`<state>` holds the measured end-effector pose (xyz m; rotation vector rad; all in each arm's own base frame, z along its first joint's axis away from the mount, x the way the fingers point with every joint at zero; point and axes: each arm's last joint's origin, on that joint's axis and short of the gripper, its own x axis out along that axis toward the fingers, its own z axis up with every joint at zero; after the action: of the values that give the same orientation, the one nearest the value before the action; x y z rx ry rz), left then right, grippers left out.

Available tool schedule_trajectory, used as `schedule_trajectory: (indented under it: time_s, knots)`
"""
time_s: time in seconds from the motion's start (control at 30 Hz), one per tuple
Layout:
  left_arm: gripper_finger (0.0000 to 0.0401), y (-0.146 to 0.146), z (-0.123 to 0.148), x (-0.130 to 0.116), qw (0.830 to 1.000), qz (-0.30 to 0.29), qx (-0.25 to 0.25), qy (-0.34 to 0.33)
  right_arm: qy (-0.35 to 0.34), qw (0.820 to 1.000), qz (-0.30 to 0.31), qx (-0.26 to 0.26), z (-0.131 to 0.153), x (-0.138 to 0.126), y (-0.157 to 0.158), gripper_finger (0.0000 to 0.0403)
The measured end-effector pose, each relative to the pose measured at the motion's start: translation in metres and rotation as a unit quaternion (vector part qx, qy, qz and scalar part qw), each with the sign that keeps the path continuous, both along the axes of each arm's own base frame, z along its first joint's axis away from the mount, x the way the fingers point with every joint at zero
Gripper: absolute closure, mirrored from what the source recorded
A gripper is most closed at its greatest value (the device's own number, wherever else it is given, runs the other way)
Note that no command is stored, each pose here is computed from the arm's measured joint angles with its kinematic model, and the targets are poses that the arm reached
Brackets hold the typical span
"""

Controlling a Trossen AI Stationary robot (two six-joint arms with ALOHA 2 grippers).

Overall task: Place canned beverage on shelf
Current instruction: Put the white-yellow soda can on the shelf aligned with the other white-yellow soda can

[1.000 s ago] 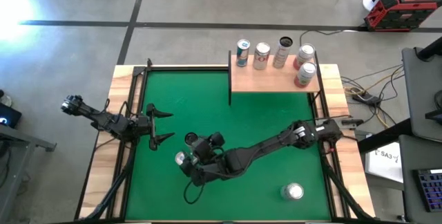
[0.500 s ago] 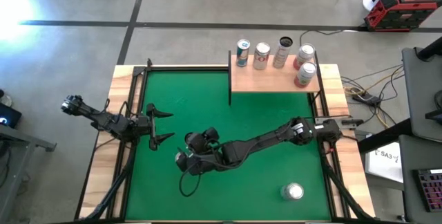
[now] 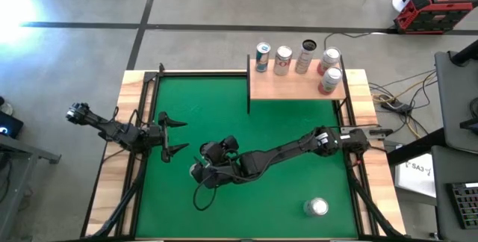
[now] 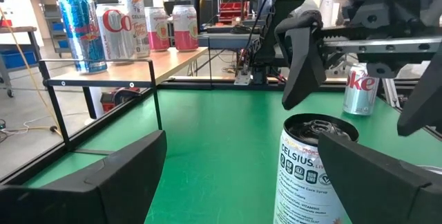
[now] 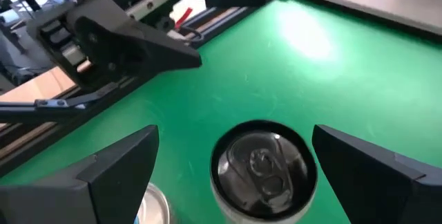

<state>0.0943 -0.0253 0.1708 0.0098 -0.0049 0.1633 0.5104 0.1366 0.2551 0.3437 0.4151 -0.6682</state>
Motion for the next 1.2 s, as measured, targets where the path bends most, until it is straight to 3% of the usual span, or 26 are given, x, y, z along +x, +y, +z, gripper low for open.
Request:
schedule_trajectory:
  time_s: [0.37,1.2]
  knots:
    - [0.0040,0.000,0.000,0.000,1.000,0.000,0.000,0.000,0.018,0.999,0.002,0.035,-0.003,-0.001,-0.007,0.0029]
    - [0.0040,0.000,0.000,0.000,1.000,0.000,0.000,0.000,0.052,0.998,0.016,0.043,-0.011,-0.004,-0.005,0.0029]
